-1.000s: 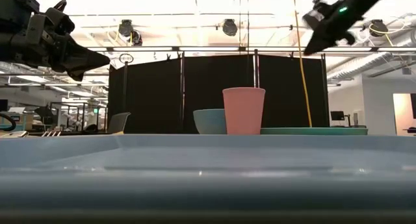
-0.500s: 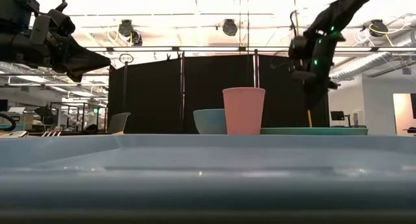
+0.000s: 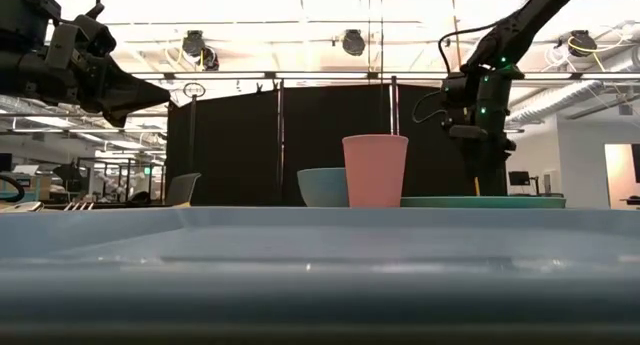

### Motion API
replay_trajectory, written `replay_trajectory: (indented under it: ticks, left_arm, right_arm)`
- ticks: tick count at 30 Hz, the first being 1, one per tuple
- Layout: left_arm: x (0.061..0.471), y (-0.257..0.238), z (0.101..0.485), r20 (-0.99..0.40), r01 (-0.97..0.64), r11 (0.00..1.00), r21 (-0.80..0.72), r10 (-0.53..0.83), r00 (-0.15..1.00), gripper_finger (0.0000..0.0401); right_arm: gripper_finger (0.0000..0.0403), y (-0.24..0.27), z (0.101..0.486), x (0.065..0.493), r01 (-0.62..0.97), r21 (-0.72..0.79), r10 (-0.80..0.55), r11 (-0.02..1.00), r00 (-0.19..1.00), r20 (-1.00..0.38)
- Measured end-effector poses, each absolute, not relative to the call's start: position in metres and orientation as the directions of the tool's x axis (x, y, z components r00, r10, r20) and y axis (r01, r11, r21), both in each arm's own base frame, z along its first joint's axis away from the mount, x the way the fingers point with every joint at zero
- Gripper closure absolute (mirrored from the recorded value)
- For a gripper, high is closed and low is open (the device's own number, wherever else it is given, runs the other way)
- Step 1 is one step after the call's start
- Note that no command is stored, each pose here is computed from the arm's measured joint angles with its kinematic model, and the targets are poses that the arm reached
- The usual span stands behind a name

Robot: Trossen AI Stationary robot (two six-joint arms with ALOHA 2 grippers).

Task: Set up tray
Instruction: Put the blue plate on the blue serving tray

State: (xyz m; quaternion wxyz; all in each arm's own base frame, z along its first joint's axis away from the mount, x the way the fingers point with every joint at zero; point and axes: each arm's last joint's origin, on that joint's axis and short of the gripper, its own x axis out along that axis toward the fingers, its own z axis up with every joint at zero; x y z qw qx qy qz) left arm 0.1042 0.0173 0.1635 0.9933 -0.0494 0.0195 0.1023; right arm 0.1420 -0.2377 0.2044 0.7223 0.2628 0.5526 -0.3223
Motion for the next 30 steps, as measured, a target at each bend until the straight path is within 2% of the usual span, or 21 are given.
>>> replay_trajectory:
  ticks: [3, 8, 16, 21, 26, 30]
  left_arm:
    - [0.104, 0.017, 0.164, -0.049, -0.206, 0.972, -0.112, 0.201, 0.978, 0.0364]
    - [0.104, 0.017, 0.162, -0.064, -0.207, 0.969, -0.134, 0.2, 0.978, 0.0364]
    - [0.104, 0.017, 0.161, -0.075, -0.209, 0.968, -0.135, 0.201, 0.977, 0.0364]
    - [0.104, 0.017, 0.161, -0.071, -0.209, 0.969, -0.132, 0.201, 0.977, 0.0364]
    - [0.104, 0.017, 0.161, -0.071, -0.21, 0.969, -0.13, 0.202, 0.977, 0.0364]
    - [0.104, 0.017, 0.161, -0.071, -0.21, 0.969, -0.13, 0.203, 0.977, 0.0364]
  right_arm:
    - [0.0074, -0.236, 0.198, 0.14, 0.764, 0.01, -0.179, 0.645, 0.163, -0.97]
    - [0.0085, -0.226, 0.18, 0.135, 0.75, 0.042, -0.121, 0.661, 0.162, -0.979]
    - [0.0098, -0.224, 0.167, 0.135, 0.752, 0.039, -0.157, 0.657, 0.187, -0.97]
    - [0.0128, -0.223, 0.165, 0.134, 0.771, 0.043, -0.151, 0.635, 0.179, -0.972]
    - [0.0166, -0.217, 0.162, 0.136, 0.786, -0.023, -0.167, 0.618, 0.103, -0.981]
    - [0.0192, -0.211, 0.16, 0.145, 0.786, -0.019, -0.163, 0.617, 0.105, -0.981]
